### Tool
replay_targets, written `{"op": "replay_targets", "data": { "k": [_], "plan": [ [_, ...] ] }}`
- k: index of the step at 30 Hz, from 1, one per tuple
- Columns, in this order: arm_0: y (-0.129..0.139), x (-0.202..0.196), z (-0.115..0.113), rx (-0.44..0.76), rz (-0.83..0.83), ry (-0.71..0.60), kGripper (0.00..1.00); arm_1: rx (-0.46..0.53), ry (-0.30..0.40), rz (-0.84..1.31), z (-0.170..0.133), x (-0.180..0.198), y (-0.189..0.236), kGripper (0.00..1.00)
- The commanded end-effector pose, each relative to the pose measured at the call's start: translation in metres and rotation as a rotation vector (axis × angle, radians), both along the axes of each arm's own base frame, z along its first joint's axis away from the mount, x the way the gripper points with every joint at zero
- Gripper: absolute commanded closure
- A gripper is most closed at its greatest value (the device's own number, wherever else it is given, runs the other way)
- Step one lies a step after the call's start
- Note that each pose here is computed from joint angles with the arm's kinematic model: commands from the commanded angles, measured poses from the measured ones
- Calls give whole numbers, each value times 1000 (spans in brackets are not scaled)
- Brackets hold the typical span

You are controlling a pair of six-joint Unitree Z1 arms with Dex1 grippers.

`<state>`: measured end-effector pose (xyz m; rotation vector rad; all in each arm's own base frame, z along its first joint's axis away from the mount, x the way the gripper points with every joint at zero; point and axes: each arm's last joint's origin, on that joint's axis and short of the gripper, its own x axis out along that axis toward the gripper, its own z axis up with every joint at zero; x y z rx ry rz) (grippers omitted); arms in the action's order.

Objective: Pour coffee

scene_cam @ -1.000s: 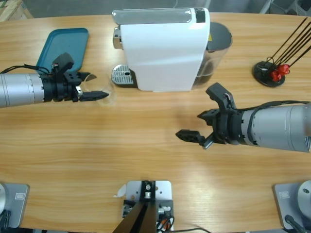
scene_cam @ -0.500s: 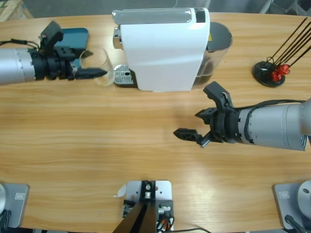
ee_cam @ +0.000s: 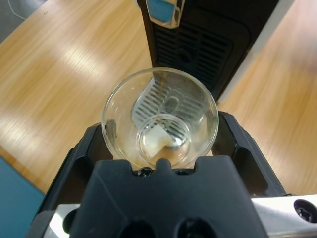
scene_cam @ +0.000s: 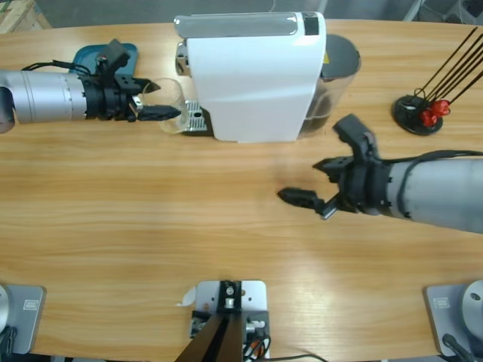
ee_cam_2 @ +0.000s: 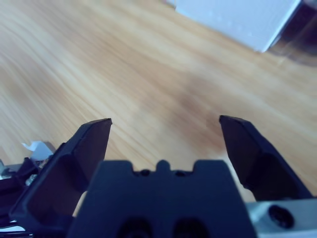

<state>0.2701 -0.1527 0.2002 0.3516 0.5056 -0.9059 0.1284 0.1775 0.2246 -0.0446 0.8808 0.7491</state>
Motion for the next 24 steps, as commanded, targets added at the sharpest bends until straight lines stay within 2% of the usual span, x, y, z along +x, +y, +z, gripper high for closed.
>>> {"op": "replay_targets", "data": {
  "k": [1,6,11,24],
  "plan": [
    [-7,21,-10,10,6,1,1000,4,-52,8,9,-10,-15,0],
    [-8,21,-10,10,1,-2,1000,6,-74,0,14,-11,-18,0],
    [-11,20,-13,16,-11,6,1000,22,-159,-23,32,-22,-38,0],
    [-23,26,-15,14,-31,0,1000,18,-169,-24,36,-29,-47,0]
  ]
}}
